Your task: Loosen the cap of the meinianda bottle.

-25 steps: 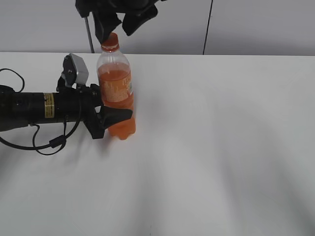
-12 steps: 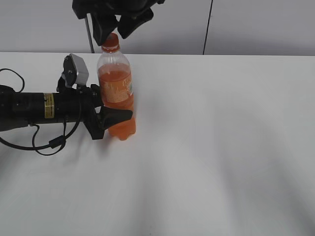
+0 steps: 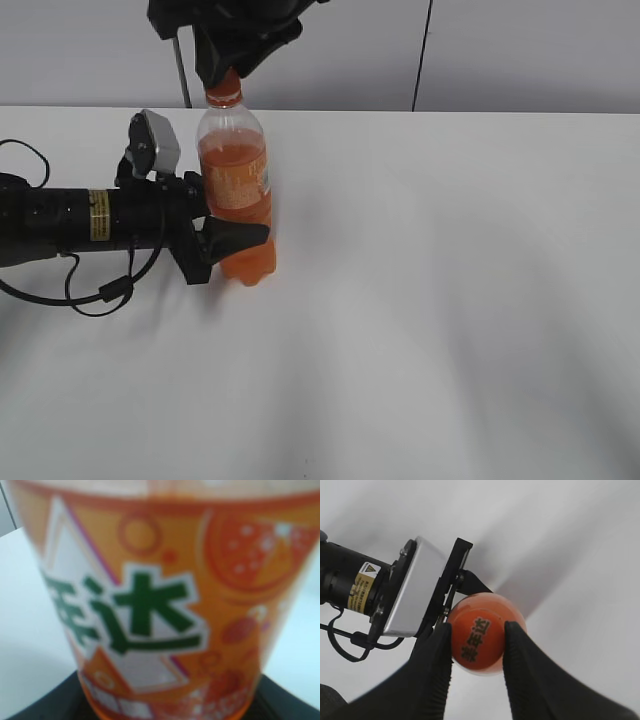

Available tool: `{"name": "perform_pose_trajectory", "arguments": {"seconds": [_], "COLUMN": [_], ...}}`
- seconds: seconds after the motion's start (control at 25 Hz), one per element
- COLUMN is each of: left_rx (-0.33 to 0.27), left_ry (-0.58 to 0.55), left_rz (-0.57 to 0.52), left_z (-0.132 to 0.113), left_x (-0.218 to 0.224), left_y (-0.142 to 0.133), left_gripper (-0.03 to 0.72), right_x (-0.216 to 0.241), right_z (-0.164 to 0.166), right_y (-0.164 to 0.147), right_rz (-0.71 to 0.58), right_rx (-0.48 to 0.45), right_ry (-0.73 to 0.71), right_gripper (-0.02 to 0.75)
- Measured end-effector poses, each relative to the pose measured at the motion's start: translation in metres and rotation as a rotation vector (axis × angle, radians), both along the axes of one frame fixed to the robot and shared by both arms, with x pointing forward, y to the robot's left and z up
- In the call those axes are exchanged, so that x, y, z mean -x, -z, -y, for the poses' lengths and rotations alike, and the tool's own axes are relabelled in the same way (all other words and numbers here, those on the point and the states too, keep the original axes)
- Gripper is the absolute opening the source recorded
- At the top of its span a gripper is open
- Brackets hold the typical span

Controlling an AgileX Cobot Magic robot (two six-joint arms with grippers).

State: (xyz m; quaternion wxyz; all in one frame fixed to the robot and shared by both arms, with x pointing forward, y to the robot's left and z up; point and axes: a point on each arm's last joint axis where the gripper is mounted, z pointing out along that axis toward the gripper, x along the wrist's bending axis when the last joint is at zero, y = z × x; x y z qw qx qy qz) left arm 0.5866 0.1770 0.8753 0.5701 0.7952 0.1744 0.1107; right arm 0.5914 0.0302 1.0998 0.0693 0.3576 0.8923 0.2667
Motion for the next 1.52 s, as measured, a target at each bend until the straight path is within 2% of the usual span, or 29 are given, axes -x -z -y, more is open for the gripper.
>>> {"name": "perform_pose_trajectory", "arguments": {"seconds": [0.36,0.56,0.72,0.96,1.24,1.52], "left_rx": [0.0,0.0,0.0,0.0,0.0,0.0], "left_ry": [0.0,0.0,0.001,0.003,0.003,0.003], "left_rz": [0.0,0.0,0.0,0.0,0.001,0.001], "left_z": [0.0,0.0,0.0,0.0,0.0,0.0], "left_x": [0.0,0.0,0.0,0.0,0.0,0.0], "left_y": [0.0,0.0,0.0,0.0,0.0,0.0], "left_gripper": [0.4,0.4,0.4,0.4,0.4,0.4], "right_x": [0.0,0.001,0.001,-0.002,-0.004,-0.004], "right_z": [0.0,-0.001,-0.001,-0.002,-0.004,-0.004], "right_y": [0.0,0.0,0.0,0.007,0.011,0.011], "right_rz": [0.006,0.002,0.002,-0.008,-0.013,-0.013], "right_rx": [0.004,-0.001,-0.001,0.009,0.013,0.013], "right_ry": [-0.016,-0.017,-0.018,-0.018,-0.018,-0.018], "right_gripper": [0.258,0.406,0.442,0.438,0.356,0.325]}}
